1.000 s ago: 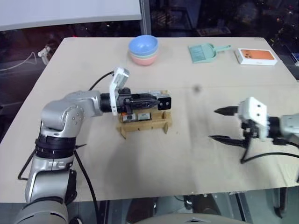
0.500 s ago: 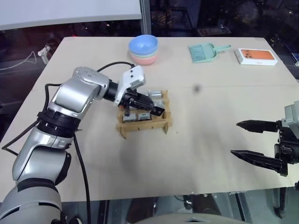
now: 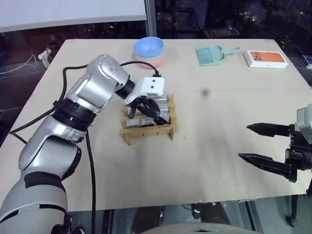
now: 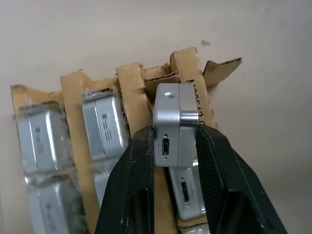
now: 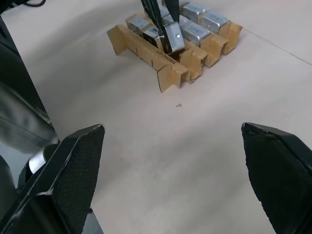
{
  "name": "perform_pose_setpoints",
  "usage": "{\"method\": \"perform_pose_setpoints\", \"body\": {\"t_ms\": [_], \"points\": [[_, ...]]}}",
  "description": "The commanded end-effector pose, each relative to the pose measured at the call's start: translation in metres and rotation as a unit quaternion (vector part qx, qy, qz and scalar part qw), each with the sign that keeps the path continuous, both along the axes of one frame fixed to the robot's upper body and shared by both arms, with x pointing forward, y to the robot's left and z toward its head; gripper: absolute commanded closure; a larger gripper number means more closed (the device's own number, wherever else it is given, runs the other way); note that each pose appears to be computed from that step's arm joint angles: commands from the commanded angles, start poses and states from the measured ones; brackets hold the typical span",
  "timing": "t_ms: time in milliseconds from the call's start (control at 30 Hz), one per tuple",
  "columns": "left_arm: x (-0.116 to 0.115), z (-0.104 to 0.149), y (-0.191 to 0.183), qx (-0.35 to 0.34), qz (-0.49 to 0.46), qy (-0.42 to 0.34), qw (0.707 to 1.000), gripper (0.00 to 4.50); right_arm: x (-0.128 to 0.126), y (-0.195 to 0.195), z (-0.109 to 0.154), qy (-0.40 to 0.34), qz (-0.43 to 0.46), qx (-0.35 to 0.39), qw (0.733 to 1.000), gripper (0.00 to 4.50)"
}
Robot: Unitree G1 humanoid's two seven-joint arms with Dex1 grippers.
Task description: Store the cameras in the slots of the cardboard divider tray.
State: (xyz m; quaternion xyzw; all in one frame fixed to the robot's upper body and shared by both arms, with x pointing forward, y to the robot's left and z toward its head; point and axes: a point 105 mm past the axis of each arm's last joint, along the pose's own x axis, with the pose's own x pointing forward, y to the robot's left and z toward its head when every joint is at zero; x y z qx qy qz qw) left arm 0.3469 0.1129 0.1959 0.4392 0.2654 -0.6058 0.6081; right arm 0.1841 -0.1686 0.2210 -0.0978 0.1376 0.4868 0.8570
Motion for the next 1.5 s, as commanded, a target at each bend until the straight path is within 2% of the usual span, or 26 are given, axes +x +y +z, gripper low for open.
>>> {"method": "perform_pose_setpoints", "body": {"t_ms": [33, 367, 400, 467, 500, 533, 567, 800, 933, 1067, 1233, 1300, 1500], "points": [[0.018, -0.007, 0.012, 0.05, 0.044, -0.018, 0.998, 3.89, 0.0, -0.001, 0.008, -0.022, -0.002, -0.001, 1.0, 0.06], [0.014, -0.013, 0.011, 0.062, 0.056, 0.006, 0.997, 3.89, 0.0, -0.002, 0.006, -0.027, -0.011, -0.003, 1.0, 0.06], [0.014, -0.013, 0.011, 0.059, 0.057, 0.007, 0.997, 3.08, 0.0, -0.002, 0.005, -0.027, -0.011, -0.004, 1.0, 0.0], [0.012, -0.013, 0.012, 0.057, 0.058, 0.011, 0.997, 2.19, 0.0, -0.002, 0.005, -0.028, -0.011, -0.004, 1.0, 0.0], [0.014, -0.01, 0.01, 0.046, 0.071, 0.011, 0.996, 2.19, 0.001, -0.002, 0.005, -0.028, -0.01, -0.004, 1.0, 0.0], [0.016, -0.008, 0.008, 0.038, 0.08, 0.009, 0.996, 1.57, 0.001, -0.002, 0.005, -0.028, -0.01, -0.005, 1.0, 0.0], [0.017, -0.003, 0.004, 0.021, 0.089, 0.011, 0.996, 1.44, 0.002, -0.002, 0.005, -0.028, -0.009, -0.005, 1.0, 0.0], [0.015, 0.04, -0.01, -0.069, 0.092, 0.009, 0.993, 1.44, 0.004, -0.001, 0.006, -0.031, -0.004, -0.003, 1.0, 0.0], [-0.001, 0.057, -0.004, -0.13, 0.086, 0.046, 0.987, 1.44, 0.007, -0.002, 0.006, -0.033, -0.006, -0.001, 0.999, 0.0], [-0.028, 0.068, 0.014, -0.245, 0.06, 0.077, 0.965, 1.44, 0.008, -0.003, 0.005, -0.038, -0.004, 0.002, 0.999, 0.0], [-0.018, 0.04, 0.058, -0.328, 0.178, -0.041, 0.927, 1.44, 0.016, -0.006, -0.001, -0.061, -0.005, 0.018, 0.998, 0.0], [-0.034, 0.034, 0.071, -0.364, 0.182, -0.076, 0.91, 1.44, 0.02, -0.009, -0.008, -0.06, -0.006, 0.024, 0.998, 0.0], [-0.082, -0.013, 0.117, -0.363, 0.326, -0.084, 0.869, 1.44, 0.034, -0.019, -0.038, -0.073, -0.031, 0.076, 0.994, 0.0]]}}
